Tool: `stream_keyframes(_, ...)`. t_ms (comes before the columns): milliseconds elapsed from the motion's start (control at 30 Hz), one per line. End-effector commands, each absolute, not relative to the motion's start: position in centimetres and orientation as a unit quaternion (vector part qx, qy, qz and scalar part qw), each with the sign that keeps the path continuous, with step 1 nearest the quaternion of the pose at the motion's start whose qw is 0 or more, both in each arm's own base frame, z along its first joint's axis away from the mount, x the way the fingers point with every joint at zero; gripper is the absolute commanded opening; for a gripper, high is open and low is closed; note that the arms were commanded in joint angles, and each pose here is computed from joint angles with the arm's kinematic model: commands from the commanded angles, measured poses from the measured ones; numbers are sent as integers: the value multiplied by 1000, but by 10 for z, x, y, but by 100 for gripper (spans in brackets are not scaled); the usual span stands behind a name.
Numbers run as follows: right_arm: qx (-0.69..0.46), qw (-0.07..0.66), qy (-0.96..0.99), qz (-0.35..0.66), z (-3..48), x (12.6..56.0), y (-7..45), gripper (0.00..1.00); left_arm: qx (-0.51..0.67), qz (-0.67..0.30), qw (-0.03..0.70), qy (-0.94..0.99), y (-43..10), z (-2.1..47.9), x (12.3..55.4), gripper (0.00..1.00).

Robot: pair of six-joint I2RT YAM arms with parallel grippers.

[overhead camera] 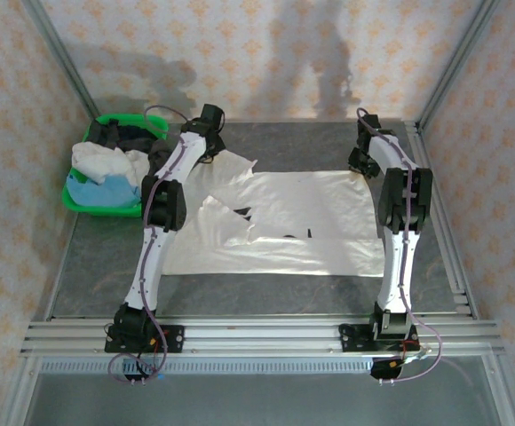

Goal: Fold and stack the t-shirts

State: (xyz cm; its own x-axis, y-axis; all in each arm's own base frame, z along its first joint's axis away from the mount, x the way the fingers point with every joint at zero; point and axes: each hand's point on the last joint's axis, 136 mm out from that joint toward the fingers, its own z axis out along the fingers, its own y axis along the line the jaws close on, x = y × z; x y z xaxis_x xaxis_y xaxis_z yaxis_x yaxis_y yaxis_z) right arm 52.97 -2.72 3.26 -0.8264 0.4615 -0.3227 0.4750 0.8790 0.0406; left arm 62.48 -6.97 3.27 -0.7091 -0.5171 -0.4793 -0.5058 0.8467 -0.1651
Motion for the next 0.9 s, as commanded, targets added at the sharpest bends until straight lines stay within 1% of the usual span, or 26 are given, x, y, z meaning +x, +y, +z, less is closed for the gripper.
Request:
stream_keyframes(0, 242, 163, 956, -42, 46, 528, -37, 21, -263, -31, 278, 924, -70, 73, 625, 0)
stream_keyframes(67, 236, 169, 956, -46, 55, 527, -38, 17, -250, -42, 281, 925, -74, 93, 622, 0)
stream_keyframes(267, 211, 178, 961, -15, 90, 509, -27, 14, -227, -71, 271, 933, -81, 152, 587, 0)
stream_keyframes(400, 196, 182, 964, -16, 106, 487, -26, 13, -227, -66, 285, 929, -71, 190, 550, 0)
stream_keyframes(467, 191, 178, 965, -26, 109, 473, -28, 13, -206, -73, 291, 931, -72, 204, 529, 0)
stream_keyframes(567, 190, 176, 965, -31, 112, 452, -30, 14, -199, -86, 302, 928, -68, 227, 483, 0)
stream_keyframes(667, 228, 155, 961, -25, 104, 420, -31, 17, -197, -111, 309, 923, -67, 220, 433, 0)
stream_keyframes(733, 250, 142, 958, 4, 94, 401, -25, 17, -204, -117, 303, 923, -63, 200, 394, 0)
stream_keyframes(867, 279, 129, 952, 18, 78, 379, -21, 22, -222, -126, 282, 925, -59, 153, 339, 0)
